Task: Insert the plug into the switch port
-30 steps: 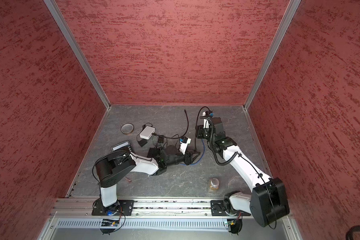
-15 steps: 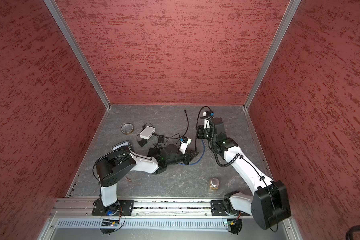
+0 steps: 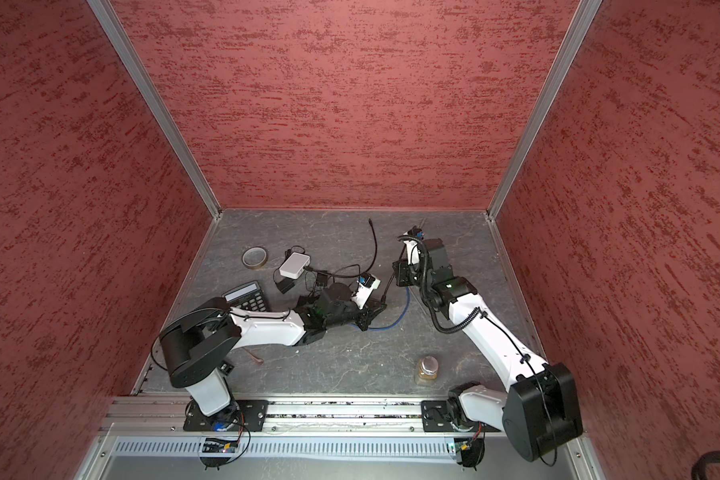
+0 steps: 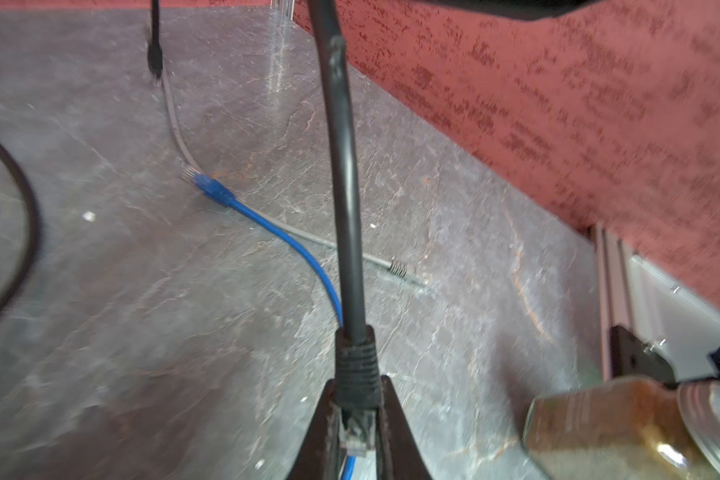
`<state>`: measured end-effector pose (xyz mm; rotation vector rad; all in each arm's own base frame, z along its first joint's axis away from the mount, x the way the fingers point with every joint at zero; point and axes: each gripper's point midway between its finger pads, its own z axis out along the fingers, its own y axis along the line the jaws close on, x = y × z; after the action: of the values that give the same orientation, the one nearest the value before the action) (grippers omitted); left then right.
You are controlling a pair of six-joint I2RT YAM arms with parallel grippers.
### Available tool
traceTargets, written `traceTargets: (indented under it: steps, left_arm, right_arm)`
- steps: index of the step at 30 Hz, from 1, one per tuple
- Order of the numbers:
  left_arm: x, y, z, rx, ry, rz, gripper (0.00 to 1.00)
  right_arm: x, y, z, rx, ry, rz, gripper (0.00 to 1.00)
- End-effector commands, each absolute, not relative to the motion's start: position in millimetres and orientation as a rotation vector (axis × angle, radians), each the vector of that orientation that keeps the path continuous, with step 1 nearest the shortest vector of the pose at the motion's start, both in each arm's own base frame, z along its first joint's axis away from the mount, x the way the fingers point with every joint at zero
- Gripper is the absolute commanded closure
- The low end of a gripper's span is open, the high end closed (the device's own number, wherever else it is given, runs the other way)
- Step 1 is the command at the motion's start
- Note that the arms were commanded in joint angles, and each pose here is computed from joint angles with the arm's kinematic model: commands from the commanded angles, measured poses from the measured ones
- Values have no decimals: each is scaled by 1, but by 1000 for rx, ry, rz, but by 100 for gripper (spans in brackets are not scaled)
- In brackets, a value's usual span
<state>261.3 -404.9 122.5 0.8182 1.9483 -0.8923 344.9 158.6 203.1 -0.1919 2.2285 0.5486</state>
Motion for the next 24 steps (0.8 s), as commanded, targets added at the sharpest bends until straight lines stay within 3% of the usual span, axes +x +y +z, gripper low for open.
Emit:
traceTargets:
  steps: [1, 17, 24]
  left_arm:
    - [256, -384, 112, 975, 1954, -732, 92]
    - [234, -331, 117, 1171, 1908, -585, 90]
    - [227, -315, 115, 1229, 1883, -546, 90]
  right_arm:
    - [331, 160, 210, -312, 2222, 530, 77]
    - [271, 201, 228, -752, 1929, 780, 73]
    - [240, 226, 245, -1016, 1639, 754, 68]
